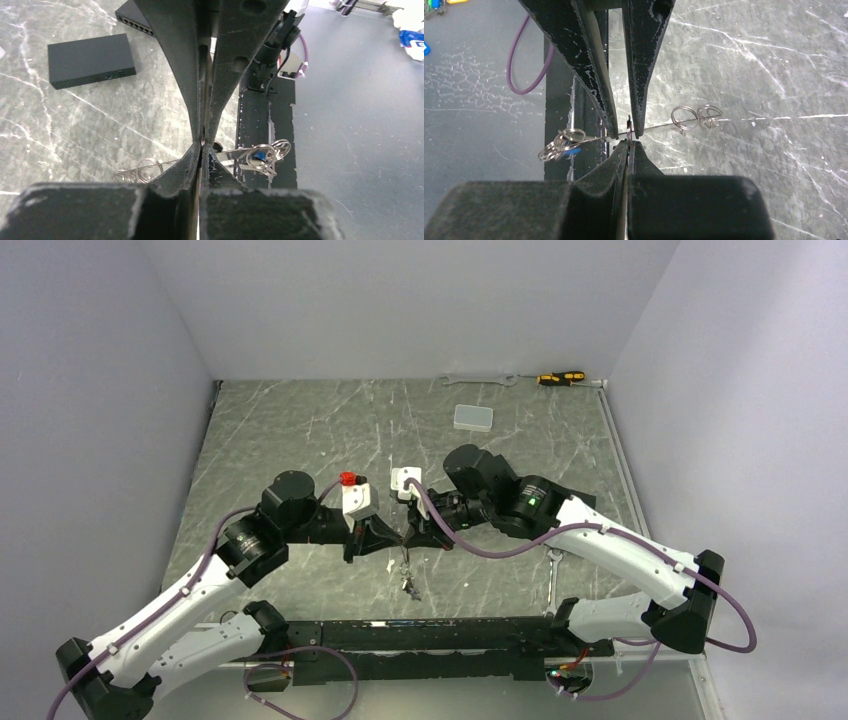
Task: Put the keys on the keyring
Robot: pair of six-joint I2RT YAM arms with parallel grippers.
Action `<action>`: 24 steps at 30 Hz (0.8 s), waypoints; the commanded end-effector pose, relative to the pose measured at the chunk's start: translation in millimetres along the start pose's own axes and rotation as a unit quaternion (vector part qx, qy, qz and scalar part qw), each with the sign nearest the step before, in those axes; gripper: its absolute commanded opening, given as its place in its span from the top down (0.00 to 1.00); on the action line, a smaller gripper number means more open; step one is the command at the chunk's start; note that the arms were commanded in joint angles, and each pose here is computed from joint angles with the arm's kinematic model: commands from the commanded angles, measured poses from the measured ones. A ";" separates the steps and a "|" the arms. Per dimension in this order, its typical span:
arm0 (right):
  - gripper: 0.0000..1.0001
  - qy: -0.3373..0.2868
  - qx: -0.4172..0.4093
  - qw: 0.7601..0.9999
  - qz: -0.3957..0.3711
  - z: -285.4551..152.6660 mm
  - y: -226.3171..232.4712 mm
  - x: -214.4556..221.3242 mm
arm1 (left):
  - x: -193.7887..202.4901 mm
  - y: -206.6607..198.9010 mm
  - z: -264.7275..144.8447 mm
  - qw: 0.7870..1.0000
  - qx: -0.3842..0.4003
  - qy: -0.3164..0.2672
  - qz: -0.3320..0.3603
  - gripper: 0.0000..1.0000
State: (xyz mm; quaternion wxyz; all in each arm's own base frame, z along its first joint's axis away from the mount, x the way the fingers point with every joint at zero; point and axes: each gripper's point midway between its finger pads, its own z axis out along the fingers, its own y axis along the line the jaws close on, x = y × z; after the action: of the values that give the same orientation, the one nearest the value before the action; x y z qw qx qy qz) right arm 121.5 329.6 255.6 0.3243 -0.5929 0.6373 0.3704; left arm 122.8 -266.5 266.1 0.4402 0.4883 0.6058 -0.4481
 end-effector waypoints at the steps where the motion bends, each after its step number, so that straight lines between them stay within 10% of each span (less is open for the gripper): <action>1: 1.00 -0.049 -0.004 0.999 -0.022 -10.0 3.8 -29.1 | -8.2 -3.2 1.6 1.000 0.016 -0.005 0.014 1.00; 7: 0.99 -0.058 0.009 0.998 -0.019 -8.5 -0.8 -30.6 | -20.0 -3.4 0.8 0.999 0.015 -0.021 0.023 1.00; 12: 0.57 -0.112 0.072 0.991 -0.018 -20.8 -17.9 -46.5 | -41.1 -4.1 -6.4 0.997 -0.003 -0.067 0.048 1.00; 24: 0.53 -0.273 0.061 0.959 -0.036 -67.4 -7.2 -76.5 | -74.9 -14.0 -21.6 0.985 -0.013 -0.153 0.075 1.00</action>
State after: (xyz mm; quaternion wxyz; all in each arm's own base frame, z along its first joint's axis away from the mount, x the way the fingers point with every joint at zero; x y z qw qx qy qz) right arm 148.6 304.5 318.8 0.5014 -0.4789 0.5901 0.4135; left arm 117.2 -262.6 312.1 0.5169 0.4705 0.5432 -0.4652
